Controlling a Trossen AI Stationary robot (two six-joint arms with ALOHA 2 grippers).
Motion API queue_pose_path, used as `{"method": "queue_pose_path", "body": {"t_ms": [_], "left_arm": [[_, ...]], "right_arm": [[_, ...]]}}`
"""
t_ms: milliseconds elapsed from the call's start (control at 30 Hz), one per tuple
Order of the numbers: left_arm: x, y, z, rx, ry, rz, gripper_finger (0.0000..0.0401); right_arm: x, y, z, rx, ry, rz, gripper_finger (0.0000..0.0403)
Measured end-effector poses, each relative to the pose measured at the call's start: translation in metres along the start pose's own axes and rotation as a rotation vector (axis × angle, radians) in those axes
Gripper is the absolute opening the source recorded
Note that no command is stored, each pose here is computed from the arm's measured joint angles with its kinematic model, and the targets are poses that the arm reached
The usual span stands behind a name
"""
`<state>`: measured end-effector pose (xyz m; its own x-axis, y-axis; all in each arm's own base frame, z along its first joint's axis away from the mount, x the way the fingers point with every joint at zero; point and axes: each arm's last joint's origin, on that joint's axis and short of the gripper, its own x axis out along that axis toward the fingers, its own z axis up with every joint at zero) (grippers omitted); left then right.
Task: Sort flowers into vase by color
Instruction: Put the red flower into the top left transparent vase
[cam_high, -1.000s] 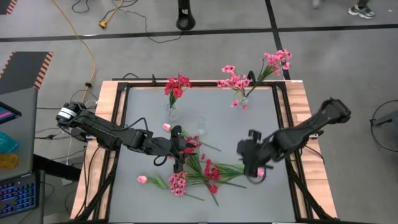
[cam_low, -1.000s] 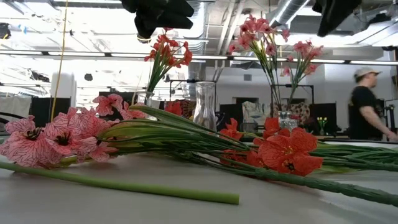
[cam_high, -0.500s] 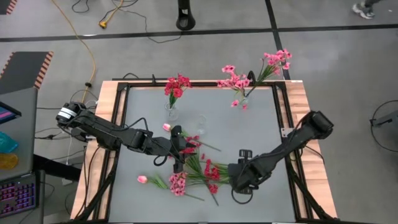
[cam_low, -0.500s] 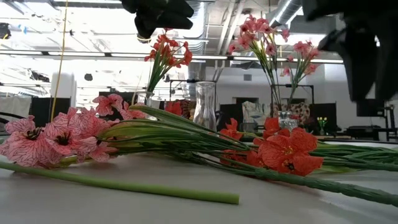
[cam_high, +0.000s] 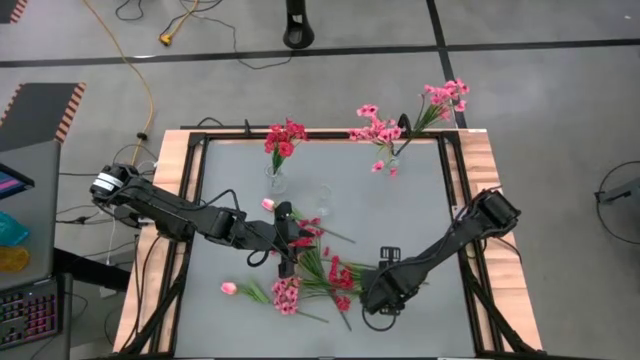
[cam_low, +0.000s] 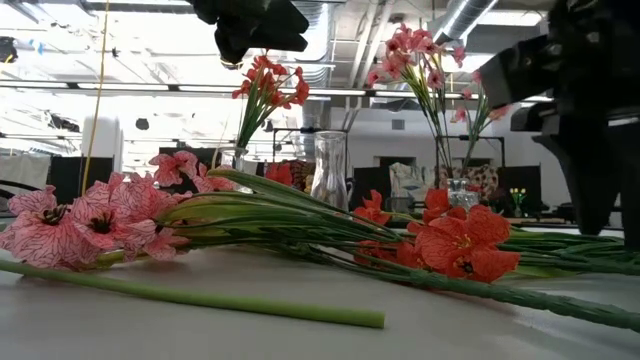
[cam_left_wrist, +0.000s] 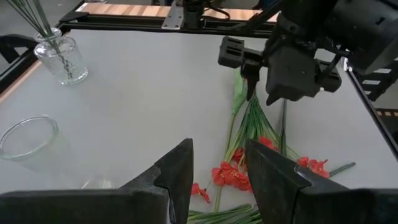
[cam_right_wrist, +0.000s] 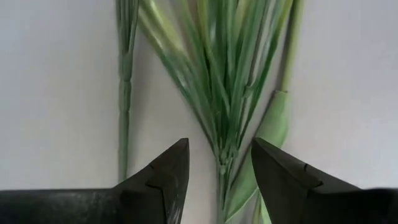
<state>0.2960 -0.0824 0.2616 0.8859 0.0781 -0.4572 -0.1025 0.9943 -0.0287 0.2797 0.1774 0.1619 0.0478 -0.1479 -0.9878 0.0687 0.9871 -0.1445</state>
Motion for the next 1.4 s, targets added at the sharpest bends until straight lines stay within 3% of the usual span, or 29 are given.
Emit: {"method": "queue_pose_path", "body": {"t_ms": [467, 967, 1233, 1400], "left_arm": [[0.000, 0.000, -0.002, 0.029, 0.020, 0.004, 0.0132], [0.000, 0.000, -0.002, 0.029, 0.019, 0.004, 0.0132], [-0.011, 0.001, 0.005, 0.024, -0.017, -0.006, 0.0132], [-0.028, 0.002, 0.013, 0.025, -0.057, -0.022, 0.0132]], "right_arm": [[0.019, -0.007, 0.002, 0.040, -0.036, 0.047, 0.0156], [0.018, -0.015, 0.003, 0.058, -0.033, 0.054, 0.0033], [-0.016, -0.034, -0.001, 0.096, -0.100, 0.084, 0.0043], [-0.049, -0.047, -0.008, 0.122, -0.230, 0.086, 0.0039]]}}
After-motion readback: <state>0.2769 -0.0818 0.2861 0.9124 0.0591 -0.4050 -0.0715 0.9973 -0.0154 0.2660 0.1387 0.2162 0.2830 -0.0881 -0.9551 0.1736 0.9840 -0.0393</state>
